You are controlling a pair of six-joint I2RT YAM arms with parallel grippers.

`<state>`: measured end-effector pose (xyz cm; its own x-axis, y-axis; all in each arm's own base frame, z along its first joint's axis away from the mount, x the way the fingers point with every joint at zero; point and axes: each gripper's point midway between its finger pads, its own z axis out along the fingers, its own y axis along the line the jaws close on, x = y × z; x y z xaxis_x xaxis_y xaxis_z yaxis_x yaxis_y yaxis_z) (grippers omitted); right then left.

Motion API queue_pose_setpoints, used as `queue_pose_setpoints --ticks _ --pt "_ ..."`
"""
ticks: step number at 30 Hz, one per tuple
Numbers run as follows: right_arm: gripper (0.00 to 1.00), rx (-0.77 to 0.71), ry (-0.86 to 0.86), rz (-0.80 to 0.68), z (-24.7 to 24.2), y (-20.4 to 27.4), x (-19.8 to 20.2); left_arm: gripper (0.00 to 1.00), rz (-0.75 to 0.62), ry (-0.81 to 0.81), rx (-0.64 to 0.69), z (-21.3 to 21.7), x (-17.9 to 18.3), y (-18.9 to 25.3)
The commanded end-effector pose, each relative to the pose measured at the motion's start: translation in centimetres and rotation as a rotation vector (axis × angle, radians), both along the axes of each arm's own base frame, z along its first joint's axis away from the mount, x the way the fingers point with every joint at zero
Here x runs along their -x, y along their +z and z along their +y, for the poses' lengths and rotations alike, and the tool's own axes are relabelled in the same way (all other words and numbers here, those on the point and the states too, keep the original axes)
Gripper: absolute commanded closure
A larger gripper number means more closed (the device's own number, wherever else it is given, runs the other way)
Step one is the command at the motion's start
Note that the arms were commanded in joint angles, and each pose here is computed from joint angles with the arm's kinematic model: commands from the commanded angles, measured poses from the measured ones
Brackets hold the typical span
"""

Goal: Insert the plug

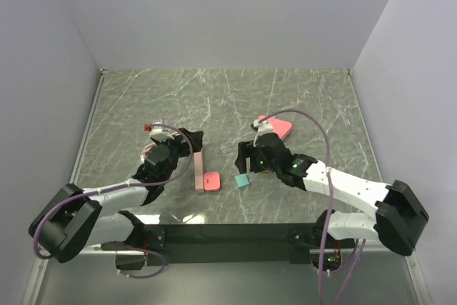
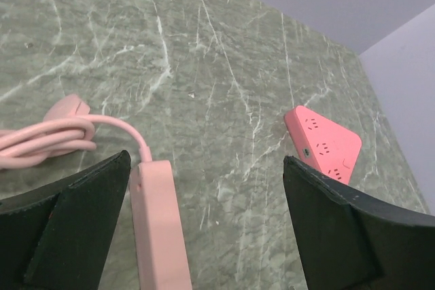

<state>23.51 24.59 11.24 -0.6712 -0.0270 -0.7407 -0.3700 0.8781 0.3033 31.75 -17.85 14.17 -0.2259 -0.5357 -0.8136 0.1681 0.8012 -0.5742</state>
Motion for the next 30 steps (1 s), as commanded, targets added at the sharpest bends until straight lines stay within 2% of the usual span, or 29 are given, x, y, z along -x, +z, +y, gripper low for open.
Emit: queue_pose_setpoints --ticks 1,4,12,22,26,27,30 --pt "0.20 0.083 0.087 0.092 0.8 -3.0 2.2 0.01 0.005 -0.037 -0.071 -0.6 -0.2 1.1" --pt "0.23 0.134 0.095 0.107 0.8 -3.7 3.0 0.01 -0.007 -0.081 -0.070 -1.2 0.1 1.8" --pt "0.32 0.148 0.121 0.168 1.6 -6.1 3.8 0.03 -0.010 -0.128 -0.078 -1.4 1.0 2.0" --pt "0.33 0.209 0.101 0.173 2.5 -7.9 2.5 0.06 -0.020 -0.145 -0.088 -1.2 1.1 2.2" --pt "0.50 0.226 0.127 0.176 3.0 -8.3 2.5 0.07 -0.023 -0.173 -0.090 -1.5 1.4 2.4" --pt "0.58 0.230 0.130 0.172 3.0 -8.2 2.4 0.09 -0.029 -0.185 -0.092 -1.6 1.3 2.6" --pt "0.71 0.219 0.166 0.122 3.3 -6.3 2.2 0.14 -0.037 -0.289 -0.080 -2.9 2.2 3.4"
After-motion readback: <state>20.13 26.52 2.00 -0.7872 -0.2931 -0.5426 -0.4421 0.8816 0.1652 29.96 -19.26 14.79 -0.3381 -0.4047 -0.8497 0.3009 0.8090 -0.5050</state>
